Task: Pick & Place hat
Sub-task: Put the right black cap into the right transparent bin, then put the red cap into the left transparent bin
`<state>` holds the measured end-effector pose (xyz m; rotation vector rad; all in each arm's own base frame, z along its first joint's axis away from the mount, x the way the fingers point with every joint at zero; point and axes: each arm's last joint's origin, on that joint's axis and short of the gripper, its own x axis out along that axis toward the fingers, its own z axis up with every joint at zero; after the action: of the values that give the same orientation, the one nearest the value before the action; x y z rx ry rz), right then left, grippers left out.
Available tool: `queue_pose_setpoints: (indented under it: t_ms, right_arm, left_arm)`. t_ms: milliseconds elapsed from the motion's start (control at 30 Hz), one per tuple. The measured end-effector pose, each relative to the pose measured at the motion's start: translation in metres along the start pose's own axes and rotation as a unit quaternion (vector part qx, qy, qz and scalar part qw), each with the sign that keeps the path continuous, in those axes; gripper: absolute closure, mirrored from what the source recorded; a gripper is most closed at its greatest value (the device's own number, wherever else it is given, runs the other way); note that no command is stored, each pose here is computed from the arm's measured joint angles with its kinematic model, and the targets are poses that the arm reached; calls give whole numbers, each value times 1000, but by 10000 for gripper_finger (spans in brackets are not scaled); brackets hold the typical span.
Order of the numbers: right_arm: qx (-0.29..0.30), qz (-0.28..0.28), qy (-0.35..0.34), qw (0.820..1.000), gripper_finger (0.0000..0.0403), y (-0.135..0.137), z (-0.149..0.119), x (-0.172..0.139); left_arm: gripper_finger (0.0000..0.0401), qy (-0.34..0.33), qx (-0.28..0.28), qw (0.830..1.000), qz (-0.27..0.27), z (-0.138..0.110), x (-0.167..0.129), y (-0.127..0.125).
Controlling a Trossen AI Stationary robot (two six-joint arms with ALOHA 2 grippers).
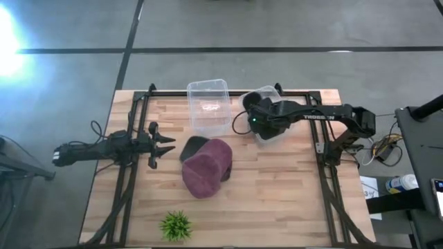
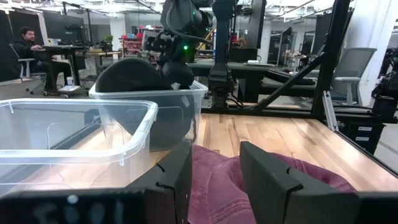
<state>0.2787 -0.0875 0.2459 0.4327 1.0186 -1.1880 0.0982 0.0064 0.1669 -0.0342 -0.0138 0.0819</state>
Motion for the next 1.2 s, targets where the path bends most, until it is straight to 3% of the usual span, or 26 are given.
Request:
queue_pose_setpoints:
  t_ms: [133,267,433,533,600,700,800,867,933,1067,1200]
  right_arm:
    - [4,17,-2,1000,261,-3,-1,-8]
    - [11,48,-55,997,209,-14,4,-40]
    - [47,100,-135,985,174,-40,12,-91]
    - [70,133,-169,974,163,-55,14,-115]
    - [80,153,-182,968,159,-63,13,-127]
    - [95,174,-189,962,157,-71,10,-137]
    - [103,187,-184,959,156,-73,5,-139]
    - [99,194,-174,960,156,-70,2,-137]
    - [89,199,-161,963,156,-65,-1,-133]
    - [63,209,-129,967,156,-50,-3,-126]
    - [38,259,-76,962,160,-33,-6,-121]
  left_arm:
    - [273,0,0,1000,0,0,0,0]
    - [273,0,0,1000,0,0,0,0]
    - [273,-1,1,1000,2,0,0,0]
    - [273,-24,9,999,31,5,0,2]
    - [273,-53,-61,996,24,10,-1,1]
    - [273,-97,-239,966,-7,18,-2,0]
    - [273,-133,-356,924,-31,26,-3,0]
    - [273,-146,-393,907,-44,29,-4,0]
    - [273,-161,-404,899,-45,32,-5,1]
    - [273,-191,-445,875,-8,35,-6,4]
    - [273,-191,-482,854,-35,41,-7,3]
